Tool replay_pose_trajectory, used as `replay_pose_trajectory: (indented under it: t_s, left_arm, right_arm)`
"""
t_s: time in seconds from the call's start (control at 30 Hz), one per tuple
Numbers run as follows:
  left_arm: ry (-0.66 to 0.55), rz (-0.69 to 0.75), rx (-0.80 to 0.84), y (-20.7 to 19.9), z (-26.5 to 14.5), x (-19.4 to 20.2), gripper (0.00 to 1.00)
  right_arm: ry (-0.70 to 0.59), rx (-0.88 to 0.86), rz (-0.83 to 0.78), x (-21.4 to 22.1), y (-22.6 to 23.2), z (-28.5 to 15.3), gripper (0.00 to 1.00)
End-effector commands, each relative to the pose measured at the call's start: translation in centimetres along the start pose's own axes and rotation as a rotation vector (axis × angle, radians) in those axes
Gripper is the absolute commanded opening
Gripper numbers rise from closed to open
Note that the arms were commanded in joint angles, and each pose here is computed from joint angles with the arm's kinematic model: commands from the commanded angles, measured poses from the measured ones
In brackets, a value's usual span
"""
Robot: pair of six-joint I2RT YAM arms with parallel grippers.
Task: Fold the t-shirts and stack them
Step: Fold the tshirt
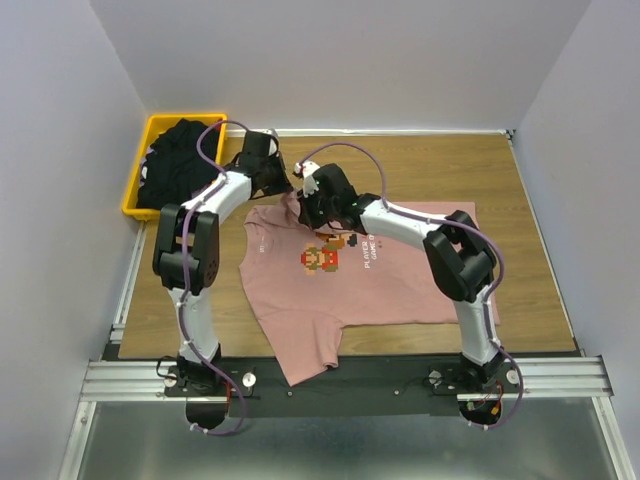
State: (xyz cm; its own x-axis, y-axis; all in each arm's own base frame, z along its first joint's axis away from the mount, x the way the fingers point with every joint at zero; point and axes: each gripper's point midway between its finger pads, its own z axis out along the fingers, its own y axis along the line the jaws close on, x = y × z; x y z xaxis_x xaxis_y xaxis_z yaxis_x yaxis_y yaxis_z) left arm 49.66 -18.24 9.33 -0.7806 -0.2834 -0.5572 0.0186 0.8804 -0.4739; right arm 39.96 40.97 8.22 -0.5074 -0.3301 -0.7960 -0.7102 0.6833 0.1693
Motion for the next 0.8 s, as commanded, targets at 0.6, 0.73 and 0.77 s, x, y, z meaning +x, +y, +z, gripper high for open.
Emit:
replay_pose_trajectory:
  t_s: [0.6,0.73,0.77]
  left_arm:
    - [0.096,-0.070,-0.024,2.3,-12.7,13.7,0.00]
    - [0.104,-0.087,-0.050,3.1,-12.9,15.2,0.00]
    - [0.110,-0.090,-0.054,3.3,-13.1,15.7,0.00]
  right_arm:
    - [0.281,-0.167,-0.139,8.2,2.6,-6.7,0.01]
    - [0.304,-0.171,-0.166,8.4,2.6,-7.5,0.01]
    - [0.317,-0.177,-0.167,8.7,2.6,-7.8,0.01]
